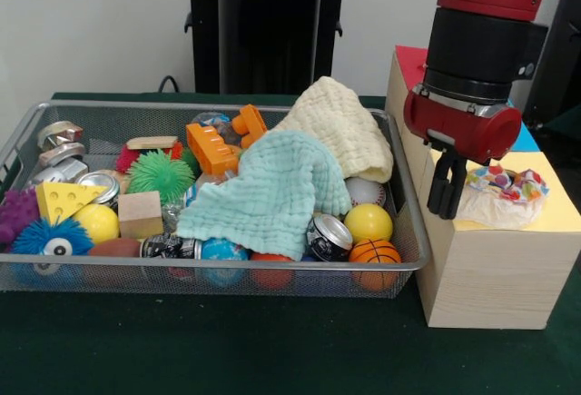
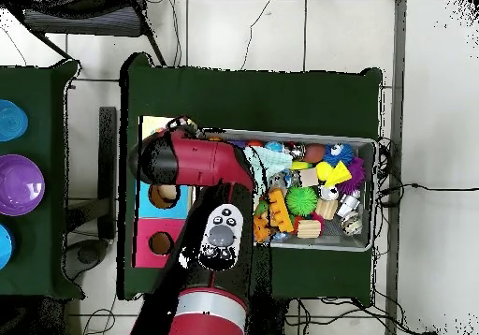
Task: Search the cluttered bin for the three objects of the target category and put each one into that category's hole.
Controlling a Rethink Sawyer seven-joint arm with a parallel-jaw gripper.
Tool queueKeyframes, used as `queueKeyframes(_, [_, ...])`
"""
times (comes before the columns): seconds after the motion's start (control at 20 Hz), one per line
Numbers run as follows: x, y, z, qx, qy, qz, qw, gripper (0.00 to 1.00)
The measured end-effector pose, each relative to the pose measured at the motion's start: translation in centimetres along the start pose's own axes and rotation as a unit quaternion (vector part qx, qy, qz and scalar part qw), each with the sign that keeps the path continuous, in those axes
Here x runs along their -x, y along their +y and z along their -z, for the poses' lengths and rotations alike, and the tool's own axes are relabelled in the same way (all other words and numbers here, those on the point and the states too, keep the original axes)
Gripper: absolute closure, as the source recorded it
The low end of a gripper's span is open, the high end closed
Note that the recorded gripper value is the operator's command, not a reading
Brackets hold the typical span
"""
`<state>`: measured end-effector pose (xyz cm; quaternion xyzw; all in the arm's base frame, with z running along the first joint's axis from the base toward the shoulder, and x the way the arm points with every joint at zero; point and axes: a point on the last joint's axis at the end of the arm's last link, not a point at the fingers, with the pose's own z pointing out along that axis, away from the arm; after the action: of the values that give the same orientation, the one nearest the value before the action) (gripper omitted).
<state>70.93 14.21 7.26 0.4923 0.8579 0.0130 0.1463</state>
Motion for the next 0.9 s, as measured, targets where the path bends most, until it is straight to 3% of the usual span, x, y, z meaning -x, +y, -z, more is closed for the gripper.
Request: queueKeyframes(0.9, [0.07,0.49,0.23,0.007,0.006,-0.004,0.9999,1.0])
